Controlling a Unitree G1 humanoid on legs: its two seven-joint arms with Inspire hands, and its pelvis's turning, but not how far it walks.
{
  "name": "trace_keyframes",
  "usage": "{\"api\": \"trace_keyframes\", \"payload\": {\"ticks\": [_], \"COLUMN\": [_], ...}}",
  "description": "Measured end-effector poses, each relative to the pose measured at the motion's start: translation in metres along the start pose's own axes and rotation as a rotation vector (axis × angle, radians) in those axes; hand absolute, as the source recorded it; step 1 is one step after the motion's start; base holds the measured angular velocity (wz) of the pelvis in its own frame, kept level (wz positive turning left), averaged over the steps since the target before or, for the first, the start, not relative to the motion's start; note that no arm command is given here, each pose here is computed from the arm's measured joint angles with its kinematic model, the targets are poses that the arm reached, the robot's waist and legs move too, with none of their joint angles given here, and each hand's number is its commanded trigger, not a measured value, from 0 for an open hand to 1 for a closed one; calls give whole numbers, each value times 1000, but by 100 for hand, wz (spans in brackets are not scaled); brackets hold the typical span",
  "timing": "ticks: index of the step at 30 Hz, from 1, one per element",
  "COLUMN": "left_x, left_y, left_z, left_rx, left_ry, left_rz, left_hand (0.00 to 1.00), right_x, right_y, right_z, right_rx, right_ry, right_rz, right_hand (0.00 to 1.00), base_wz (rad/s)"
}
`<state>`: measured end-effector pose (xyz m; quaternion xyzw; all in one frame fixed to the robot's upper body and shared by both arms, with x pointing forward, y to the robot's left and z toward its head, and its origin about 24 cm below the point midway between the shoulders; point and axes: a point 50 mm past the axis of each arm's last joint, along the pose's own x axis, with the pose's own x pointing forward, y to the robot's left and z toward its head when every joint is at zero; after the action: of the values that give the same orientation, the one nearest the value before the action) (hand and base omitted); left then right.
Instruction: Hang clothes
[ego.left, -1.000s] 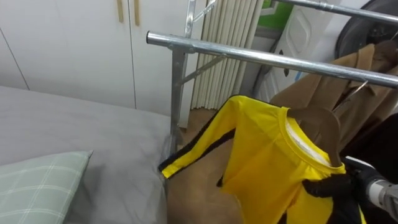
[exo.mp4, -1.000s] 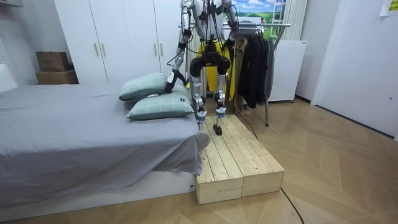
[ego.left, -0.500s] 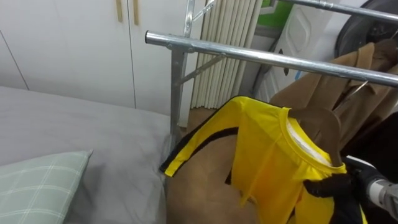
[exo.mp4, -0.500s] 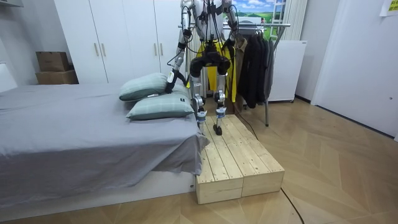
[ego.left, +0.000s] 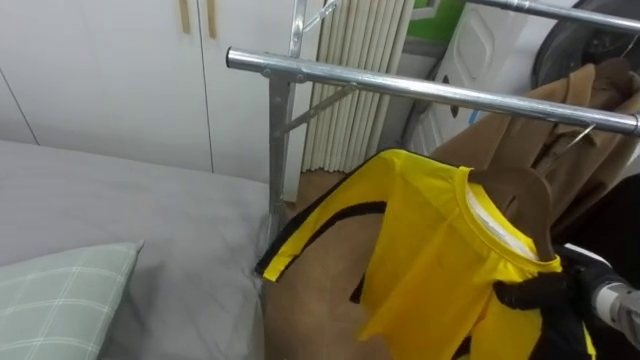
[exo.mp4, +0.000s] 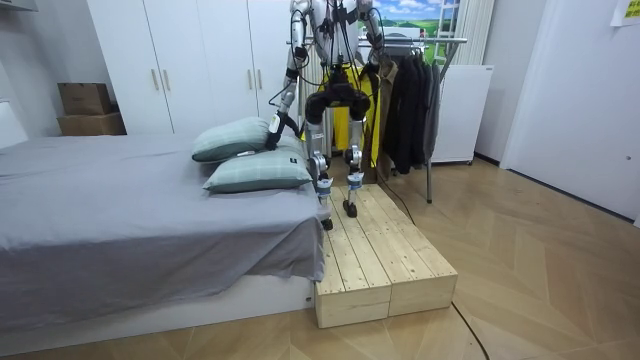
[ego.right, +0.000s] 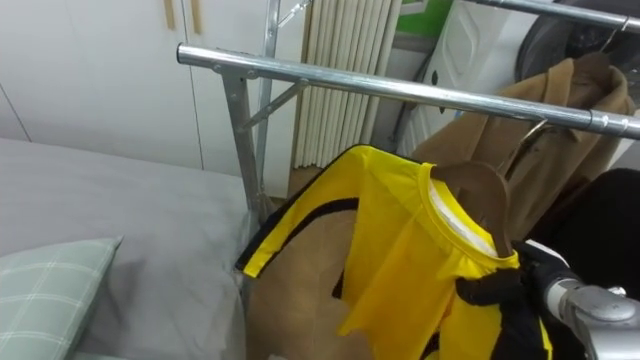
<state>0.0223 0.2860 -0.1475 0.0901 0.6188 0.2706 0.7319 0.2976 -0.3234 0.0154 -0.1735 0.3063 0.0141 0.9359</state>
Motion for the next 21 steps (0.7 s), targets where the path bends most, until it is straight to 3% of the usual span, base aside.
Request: {"api": "trace_keyframes", "payload": {"ticks": [21], "left_x": [0], "left_y": [2], "left_z": [0], "left_rx": [-4], "left_ry": [-16], "left_rz": [6], "left_hand": [0], "right_x": [-17], "right_y": [-13], "right_z": [68], "right_rx": [-344], "right_ry": [-225], "right_rz": [-175], "right_hand": [100], "base_wz": [0]}}
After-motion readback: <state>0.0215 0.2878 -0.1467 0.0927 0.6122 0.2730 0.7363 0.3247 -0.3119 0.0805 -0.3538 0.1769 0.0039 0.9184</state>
